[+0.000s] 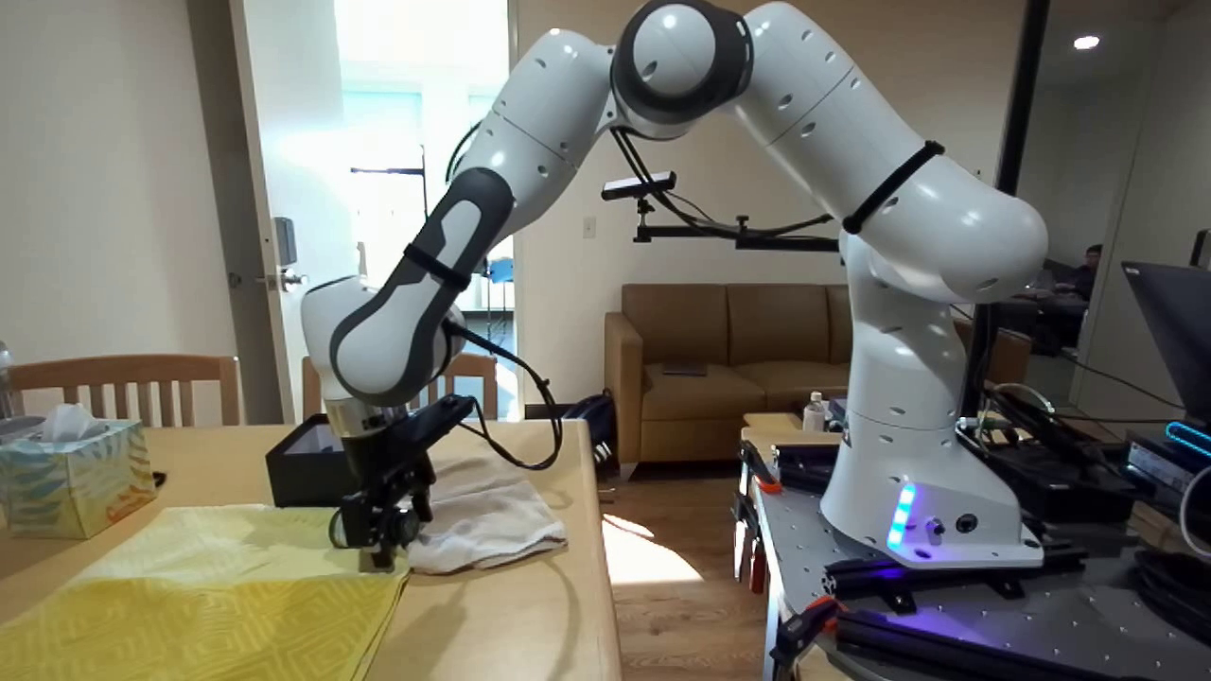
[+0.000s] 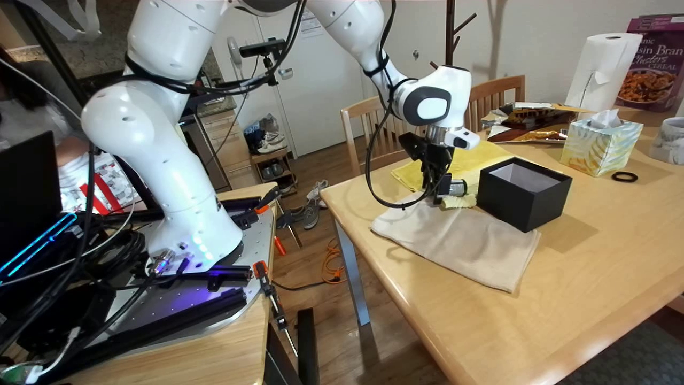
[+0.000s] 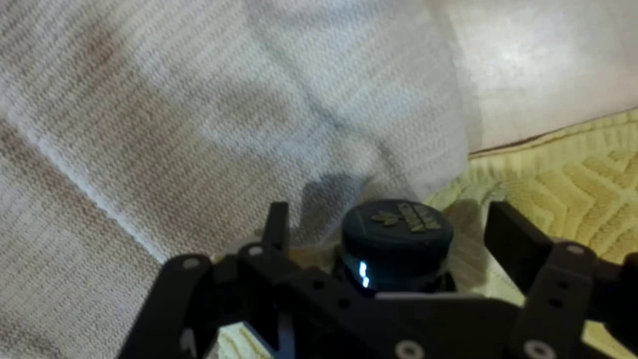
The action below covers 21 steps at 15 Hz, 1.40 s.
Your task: Pick the bottle and stand it upright
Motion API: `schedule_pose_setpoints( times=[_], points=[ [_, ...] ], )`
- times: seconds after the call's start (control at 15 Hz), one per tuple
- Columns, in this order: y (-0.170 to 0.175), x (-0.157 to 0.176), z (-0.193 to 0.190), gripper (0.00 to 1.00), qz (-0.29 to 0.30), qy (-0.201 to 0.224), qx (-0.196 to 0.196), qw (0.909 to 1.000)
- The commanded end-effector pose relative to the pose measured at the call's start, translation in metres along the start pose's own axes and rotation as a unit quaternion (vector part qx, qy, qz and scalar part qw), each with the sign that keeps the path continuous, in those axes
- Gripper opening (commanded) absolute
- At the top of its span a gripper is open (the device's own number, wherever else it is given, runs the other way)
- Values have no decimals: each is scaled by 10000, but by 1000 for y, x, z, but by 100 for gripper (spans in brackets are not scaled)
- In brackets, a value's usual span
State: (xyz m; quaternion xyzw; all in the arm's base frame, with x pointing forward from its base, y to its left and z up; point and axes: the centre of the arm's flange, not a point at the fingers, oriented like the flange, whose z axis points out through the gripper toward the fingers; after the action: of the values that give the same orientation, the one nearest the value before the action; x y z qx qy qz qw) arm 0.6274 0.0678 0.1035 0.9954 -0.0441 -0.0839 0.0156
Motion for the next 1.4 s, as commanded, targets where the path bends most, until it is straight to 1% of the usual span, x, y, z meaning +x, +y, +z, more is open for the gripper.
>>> schedule_pose_setpoints(
  times=[0.0,0.07,0.13,0.2,0.27,0.4,0.6,0.87,0.93,1.07,1.13,1.2,1.27,1.33],
  points=[
    [4,-1,-10,100,-135,98,184,9997],
    [4,0,-10,75,-146,83,194,9997],
    [5,-1,-9,72,-159,63,164,9997],
    [6,-2,-10,67,-160,43,183,9997],
    [7,-3,-10,58,-142,49,177,9997],
    [9,-4,-12,47,-102,37,170,9998],
    [10,-4,-13,27,-102,18,171,9998],
    [10,-7,-16,5,-93,-33,161,9998],
    [10,-7,-17,0,-86,-54,131,9999],
    [11,-9,-21,0,-48,-86,93,9999],
    [11,-9,-23,3,-50,-101,76,9999],
    [10,-9,-24,35,-44,-112,67,9999],
    [10,-8,-25,34,-15,-104,78,9999],
    [9,-8,-26,36,-22,-110,57,9999]
  ],
)
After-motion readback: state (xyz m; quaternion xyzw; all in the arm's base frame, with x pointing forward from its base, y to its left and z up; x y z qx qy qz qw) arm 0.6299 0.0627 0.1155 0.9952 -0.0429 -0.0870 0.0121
